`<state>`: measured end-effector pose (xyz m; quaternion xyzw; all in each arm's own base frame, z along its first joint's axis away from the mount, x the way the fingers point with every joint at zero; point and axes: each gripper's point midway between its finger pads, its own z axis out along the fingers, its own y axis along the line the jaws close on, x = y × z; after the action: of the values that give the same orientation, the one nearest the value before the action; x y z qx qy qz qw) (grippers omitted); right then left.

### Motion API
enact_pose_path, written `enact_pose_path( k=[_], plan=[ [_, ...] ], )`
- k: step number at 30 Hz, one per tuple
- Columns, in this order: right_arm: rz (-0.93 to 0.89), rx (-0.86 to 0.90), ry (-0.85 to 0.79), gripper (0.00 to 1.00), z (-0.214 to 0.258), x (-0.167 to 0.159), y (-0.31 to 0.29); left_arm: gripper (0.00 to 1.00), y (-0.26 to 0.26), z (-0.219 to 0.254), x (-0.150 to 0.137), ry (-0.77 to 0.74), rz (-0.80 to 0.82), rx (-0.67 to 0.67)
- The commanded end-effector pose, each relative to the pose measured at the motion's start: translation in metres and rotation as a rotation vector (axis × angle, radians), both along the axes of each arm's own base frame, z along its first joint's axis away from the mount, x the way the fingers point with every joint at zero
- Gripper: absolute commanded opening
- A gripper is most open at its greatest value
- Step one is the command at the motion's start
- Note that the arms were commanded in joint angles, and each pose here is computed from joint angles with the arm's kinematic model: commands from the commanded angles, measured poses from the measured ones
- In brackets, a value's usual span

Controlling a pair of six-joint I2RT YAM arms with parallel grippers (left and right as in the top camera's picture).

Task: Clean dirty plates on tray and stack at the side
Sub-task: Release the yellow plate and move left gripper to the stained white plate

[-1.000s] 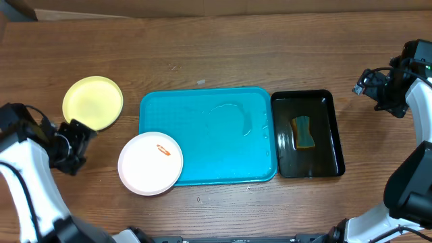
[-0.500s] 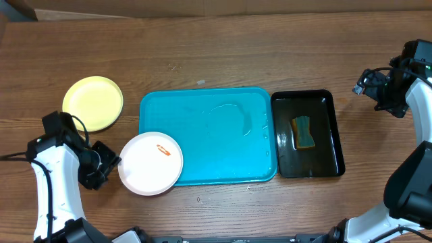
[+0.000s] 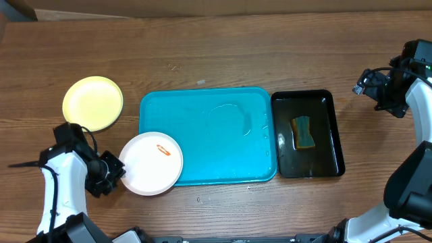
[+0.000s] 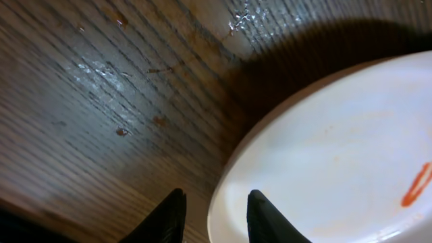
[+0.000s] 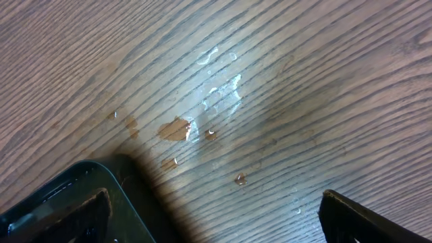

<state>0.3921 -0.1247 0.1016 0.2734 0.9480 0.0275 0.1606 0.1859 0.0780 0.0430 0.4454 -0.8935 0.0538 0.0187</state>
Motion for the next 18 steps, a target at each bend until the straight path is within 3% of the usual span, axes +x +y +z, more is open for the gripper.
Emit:
enact_pose_path(
  k=[1,8,12,18],
  plan=[
    [-0.01,-0.003,-0.022,1.0,0.006,0.005,-0.001,0.31,-0.004,-0.011,-0.008,0.02,-0.016,-0.001],
    [-0.01,-0.003,-0.022,1.0,0.006,0.005,-0.001,0.24,-0.013,-0.024,-0.014,0.014,-0.015,-0.036],
    [-0.01,-0.003,-0.022,1.0,0.006,0.005,-0.001,0.04,-0.017,-0.024,-0.011,0.0,-0.015,-0.059],
    [-0.01,-0.003,-0.022,1.0,0.006,0.005,-0.001,0.04,-0.044,-0.018,0.009,-0.11,-0.107,-0.182]
  ],
)
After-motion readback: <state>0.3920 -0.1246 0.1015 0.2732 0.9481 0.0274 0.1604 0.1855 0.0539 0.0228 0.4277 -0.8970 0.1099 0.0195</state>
